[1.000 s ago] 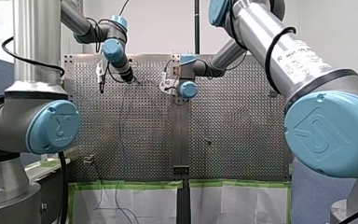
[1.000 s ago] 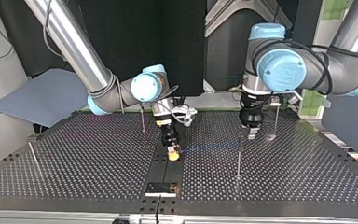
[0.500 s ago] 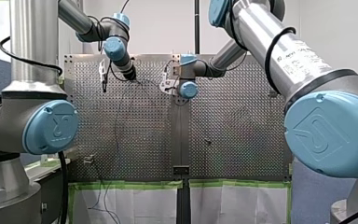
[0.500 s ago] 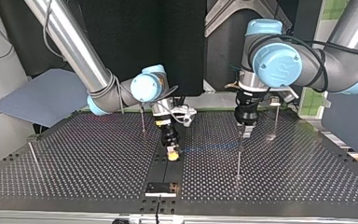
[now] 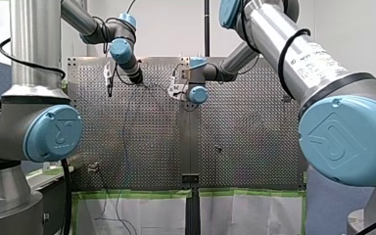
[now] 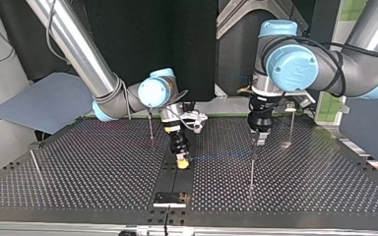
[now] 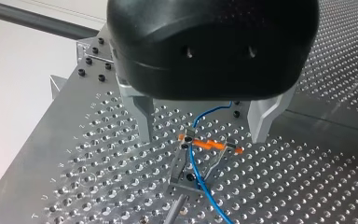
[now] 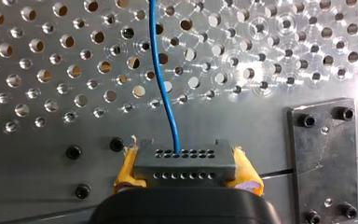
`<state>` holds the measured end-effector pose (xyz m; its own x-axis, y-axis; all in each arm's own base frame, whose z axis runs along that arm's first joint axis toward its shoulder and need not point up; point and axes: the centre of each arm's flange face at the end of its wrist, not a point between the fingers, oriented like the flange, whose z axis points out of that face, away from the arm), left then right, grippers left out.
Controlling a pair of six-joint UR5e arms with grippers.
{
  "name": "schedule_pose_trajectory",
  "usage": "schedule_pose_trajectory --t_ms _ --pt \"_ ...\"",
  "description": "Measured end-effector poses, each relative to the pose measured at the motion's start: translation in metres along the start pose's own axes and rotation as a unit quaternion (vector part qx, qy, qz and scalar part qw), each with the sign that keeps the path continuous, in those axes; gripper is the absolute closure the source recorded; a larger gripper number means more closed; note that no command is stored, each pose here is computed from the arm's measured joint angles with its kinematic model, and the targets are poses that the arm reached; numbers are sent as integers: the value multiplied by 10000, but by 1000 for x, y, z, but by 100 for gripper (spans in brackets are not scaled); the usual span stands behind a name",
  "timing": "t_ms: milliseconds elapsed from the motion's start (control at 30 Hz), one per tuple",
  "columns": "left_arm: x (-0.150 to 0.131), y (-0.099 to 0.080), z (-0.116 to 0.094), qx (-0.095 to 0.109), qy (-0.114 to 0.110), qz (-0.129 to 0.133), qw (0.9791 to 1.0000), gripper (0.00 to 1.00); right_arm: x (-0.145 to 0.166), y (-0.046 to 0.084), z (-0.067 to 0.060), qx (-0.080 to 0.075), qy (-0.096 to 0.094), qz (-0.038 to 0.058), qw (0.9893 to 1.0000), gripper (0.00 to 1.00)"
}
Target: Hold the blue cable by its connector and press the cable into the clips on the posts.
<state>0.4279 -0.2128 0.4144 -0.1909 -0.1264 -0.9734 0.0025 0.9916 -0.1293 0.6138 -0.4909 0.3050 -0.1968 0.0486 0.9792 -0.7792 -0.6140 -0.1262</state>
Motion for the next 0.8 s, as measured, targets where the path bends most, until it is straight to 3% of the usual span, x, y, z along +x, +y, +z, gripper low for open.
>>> schedule_pose_trajectory --t_ms 200,567,800 --pt "0 -1 0 19 -8 33 10000 0 -1 1 0 -12 -41 -13 10000 100" --pt "2 -12 -4 183 -19 462 9988 0 -2 17 1 -123 -128 -65 9998 100" --pt "3 -27 -10 361 -104 428 9984 0 -2 23 3 -149 -123 -72 9998 100"
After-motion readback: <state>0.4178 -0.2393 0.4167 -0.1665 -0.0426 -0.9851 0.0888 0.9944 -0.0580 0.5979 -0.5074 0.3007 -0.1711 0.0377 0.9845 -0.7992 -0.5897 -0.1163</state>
